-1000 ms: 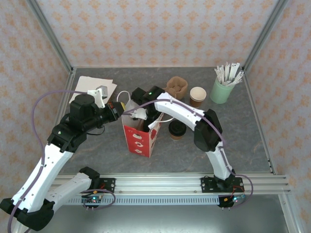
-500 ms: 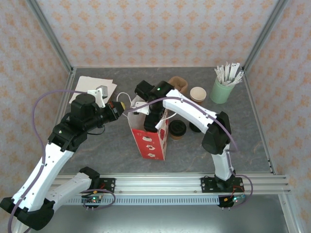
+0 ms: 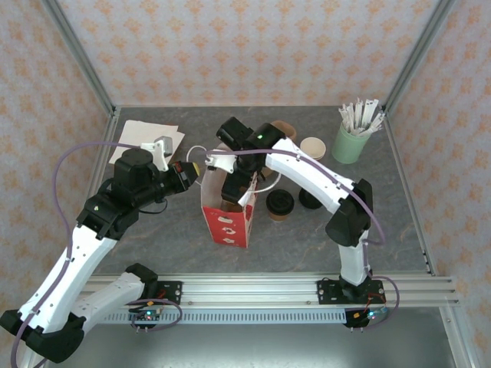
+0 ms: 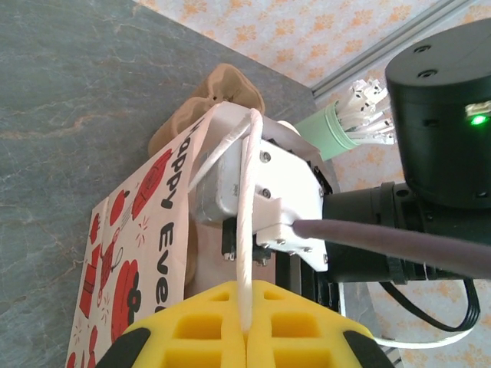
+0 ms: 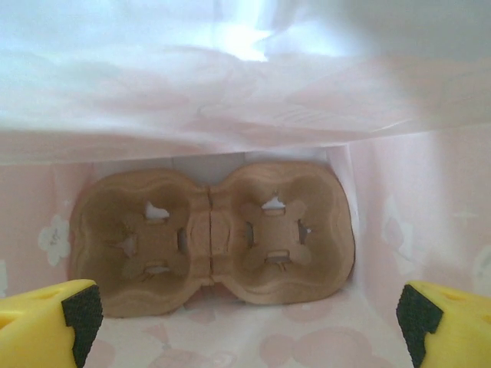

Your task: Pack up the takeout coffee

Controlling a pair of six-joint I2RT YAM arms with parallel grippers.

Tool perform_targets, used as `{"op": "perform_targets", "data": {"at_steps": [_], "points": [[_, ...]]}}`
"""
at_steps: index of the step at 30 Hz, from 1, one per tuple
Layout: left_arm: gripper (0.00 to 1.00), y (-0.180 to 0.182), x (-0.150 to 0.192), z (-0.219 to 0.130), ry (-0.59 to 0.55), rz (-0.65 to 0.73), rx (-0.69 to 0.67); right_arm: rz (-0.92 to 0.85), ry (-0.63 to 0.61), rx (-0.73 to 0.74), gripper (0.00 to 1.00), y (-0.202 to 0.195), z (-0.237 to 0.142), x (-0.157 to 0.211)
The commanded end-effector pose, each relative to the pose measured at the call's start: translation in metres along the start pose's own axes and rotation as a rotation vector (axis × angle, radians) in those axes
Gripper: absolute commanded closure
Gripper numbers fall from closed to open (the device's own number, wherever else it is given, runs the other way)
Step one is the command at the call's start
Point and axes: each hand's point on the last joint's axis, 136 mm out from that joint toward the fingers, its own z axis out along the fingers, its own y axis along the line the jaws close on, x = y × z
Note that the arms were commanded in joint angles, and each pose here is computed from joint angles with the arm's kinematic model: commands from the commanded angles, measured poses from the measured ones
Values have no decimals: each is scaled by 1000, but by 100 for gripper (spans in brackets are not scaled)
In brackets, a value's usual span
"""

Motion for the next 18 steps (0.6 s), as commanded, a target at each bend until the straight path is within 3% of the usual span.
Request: {"op": "perform_targets", "data": {"at_steps": [1,18], "points": [[100,-2,0,-4,-5,9,-1,18,-111,42,0,-4,-34,-18],[100,-3,1,-2,-5,7,7,285,-406,217,1,-47,-118,-53]]}}
